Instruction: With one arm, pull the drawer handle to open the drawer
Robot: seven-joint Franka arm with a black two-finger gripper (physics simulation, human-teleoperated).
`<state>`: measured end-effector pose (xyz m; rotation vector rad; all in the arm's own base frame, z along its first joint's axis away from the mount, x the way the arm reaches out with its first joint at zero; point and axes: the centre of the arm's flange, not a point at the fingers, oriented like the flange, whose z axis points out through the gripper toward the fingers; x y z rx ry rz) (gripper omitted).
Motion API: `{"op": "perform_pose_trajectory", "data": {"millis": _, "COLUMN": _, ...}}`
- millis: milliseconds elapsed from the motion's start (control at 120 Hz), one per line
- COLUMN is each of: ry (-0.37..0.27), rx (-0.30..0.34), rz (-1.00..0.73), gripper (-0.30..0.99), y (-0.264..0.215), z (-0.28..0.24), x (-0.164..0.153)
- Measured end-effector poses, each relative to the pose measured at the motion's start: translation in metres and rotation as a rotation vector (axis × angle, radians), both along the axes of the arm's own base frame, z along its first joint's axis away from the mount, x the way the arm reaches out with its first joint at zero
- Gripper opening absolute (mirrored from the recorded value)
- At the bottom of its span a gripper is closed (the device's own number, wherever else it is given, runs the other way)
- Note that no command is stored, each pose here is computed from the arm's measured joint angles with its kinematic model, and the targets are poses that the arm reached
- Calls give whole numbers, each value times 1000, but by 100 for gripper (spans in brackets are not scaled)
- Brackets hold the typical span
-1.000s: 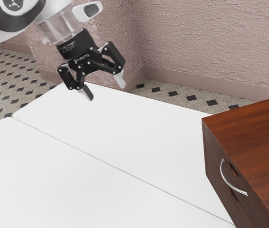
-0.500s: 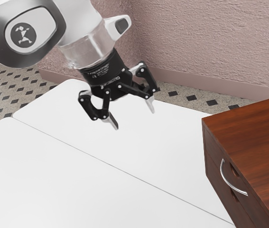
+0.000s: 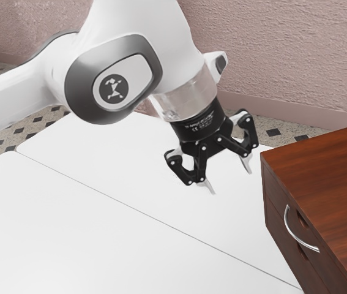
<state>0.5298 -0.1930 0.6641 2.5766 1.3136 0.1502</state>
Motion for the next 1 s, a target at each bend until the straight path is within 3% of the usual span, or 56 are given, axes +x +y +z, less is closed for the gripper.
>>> {"op": "perform_pose_trajectory", "data": {"millis": 75, "ry": -10, "rx": -26, "rz": 10, "gripper": 43, "y": -5, "z": -21, "x": 3}}
{"op": "perform_pose_trajectory", "data": {"millis": 217, "ry": -48, "rx": -141, "rz": 36, "gripper": 40, "y": -14, "z": -45, "x": 8}}
{"op": "perform_pose_trajectory", "data": {"millis": 417, "ry": -112, "rx": -228, "rz": 59, "gripper": 37, "y": -21, "z": -65, "x": -13}}
{"op": "perform_pose_trajectory", "data": {"millis": 1000, "ry": -245, "rx": -214, "rz": -90, "gripper": 24, "y": -38, "z": -89, "x": -26}}
